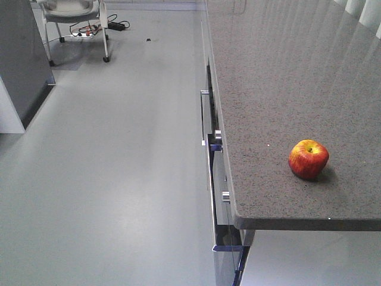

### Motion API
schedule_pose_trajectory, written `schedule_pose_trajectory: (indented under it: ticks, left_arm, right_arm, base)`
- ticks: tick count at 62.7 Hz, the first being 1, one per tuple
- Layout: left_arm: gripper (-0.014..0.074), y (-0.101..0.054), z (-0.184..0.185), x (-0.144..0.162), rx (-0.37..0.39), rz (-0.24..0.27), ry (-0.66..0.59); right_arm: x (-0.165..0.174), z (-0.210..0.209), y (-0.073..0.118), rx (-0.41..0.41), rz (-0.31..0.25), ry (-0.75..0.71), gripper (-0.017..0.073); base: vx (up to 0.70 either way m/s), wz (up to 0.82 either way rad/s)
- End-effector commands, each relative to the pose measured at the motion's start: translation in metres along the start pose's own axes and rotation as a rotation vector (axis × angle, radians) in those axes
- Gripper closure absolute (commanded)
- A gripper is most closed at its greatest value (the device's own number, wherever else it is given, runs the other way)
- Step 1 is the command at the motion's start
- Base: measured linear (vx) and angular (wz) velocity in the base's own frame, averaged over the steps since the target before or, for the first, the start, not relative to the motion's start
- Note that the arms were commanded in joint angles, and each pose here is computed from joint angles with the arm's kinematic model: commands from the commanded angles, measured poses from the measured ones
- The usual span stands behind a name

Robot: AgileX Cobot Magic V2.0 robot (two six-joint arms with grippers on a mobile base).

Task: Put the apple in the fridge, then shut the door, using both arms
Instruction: 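Move the right gripper toward the red-yellow apple on the countertop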

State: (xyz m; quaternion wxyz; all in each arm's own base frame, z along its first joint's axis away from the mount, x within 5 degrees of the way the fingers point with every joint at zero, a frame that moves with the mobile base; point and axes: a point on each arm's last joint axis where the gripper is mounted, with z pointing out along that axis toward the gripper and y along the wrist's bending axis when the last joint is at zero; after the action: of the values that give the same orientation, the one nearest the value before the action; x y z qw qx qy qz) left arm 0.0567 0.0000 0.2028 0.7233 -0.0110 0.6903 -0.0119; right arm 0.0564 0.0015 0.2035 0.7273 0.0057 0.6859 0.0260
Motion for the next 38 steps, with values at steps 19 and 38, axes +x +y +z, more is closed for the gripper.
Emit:
schedule_pose_trajectory:
  ticks: [19, 38]
  left_arm:
    - [0.06, 0.0, -0.001, 0.0, 0.001, -0.011, -0.066]
    - [0.06, 0.0, -0.001, 0.0, 0.001, -0.011, -0.066]
  right_arm:
    - [-0.003, -0.001, 0.0, 0.0, -0.012, -0.078, 0.0563]
    - [-0.036, -0.002, 0.001, 0.001, -0.01, -0.086, 0.0563]
  base:
    - [0.0, 0.0]
    - [0.0, 0.0]
